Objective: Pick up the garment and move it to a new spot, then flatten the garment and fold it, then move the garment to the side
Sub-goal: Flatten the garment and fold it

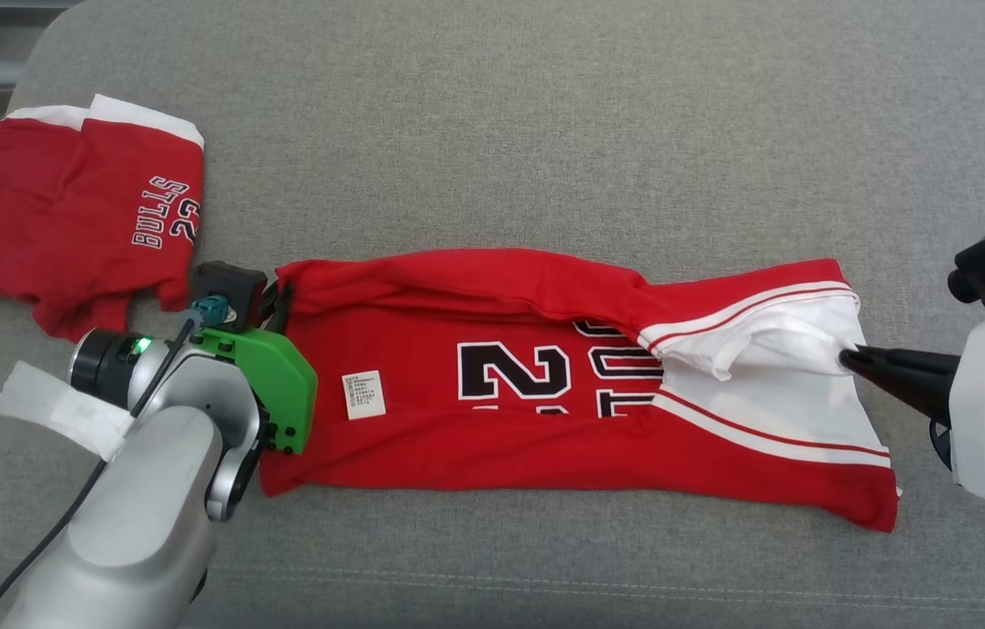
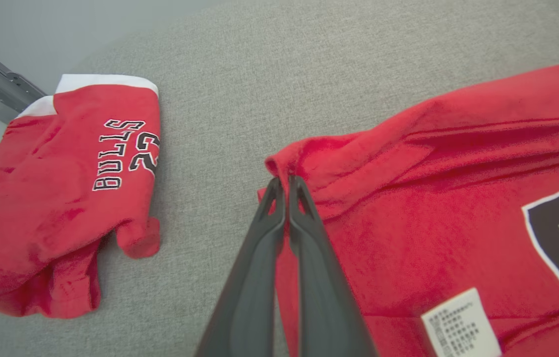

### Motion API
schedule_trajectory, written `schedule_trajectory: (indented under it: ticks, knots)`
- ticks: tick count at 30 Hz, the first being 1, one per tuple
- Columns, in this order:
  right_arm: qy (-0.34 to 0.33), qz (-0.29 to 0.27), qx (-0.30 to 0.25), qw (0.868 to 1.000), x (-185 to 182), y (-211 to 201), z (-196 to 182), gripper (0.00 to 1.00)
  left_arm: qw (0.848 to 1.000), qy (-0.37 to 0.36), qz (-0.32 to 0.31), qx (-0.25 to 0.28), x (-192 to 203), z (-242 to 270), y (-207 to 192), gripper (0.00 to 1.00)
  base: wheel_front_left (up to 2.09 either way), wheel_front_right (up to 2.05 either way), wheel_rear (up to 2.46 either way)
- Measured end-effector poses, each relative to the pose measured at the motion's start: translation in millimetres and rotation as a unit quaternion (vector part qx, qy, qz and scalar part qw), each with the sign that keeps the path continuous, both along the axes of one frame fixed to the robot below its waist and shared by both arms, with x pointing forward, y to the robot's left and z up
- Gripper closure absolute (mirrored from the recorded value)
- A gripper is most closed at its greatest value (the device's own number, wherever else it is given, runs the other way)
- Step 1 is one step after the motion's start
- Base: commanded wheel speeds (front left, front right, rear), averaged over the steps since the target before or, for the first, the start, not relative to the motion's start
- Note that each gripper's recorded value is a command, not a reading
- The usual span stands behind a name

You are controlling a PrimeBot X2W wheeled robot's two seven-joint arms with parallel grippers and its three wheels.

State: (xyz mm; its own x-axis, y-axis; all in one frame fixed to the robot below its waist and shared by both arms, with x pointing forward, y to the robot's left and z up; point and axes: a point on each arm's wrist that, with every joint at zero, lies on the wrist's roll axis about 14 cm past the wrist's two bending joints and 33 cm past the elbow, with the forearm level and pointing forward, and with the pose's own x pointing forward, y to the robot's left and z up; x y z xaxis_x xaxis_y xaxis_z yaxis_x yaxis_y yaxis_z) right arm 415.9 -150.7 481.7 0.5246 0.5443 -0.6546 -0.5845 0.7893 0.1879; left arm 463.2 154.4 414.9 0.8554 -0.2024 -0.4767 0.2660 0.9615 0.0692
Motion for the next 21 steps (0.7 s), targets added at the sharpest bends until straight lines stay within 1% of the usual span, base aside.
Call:
schedule_trajectory:
  ticks: [3, 11, 21]
  knots:
    - [0.014, 0.000, -0.008, 1.000, -10, -1, -3, 1.00, 1.000, 0.002, 0.007, 0.007, -6, -1, 8, 1.00, 0.00, 0.00, 0.00]
    - [0.054, 0.005, -0.020, 0.998, -32, 4, -14, 1.00, 1.000, 0.024, 0.017, 0.004, -22, -15, 11, 1.00, 0.00, 0.00, 0.00]
    - [0.096, 0.011, -0.019, 0.995, -55, 13, -27, 1.00, 0.999, 0.042, 0.027, 0.002, -33, -24, 14, 1.00, 0.00, 0.00, 0.00]
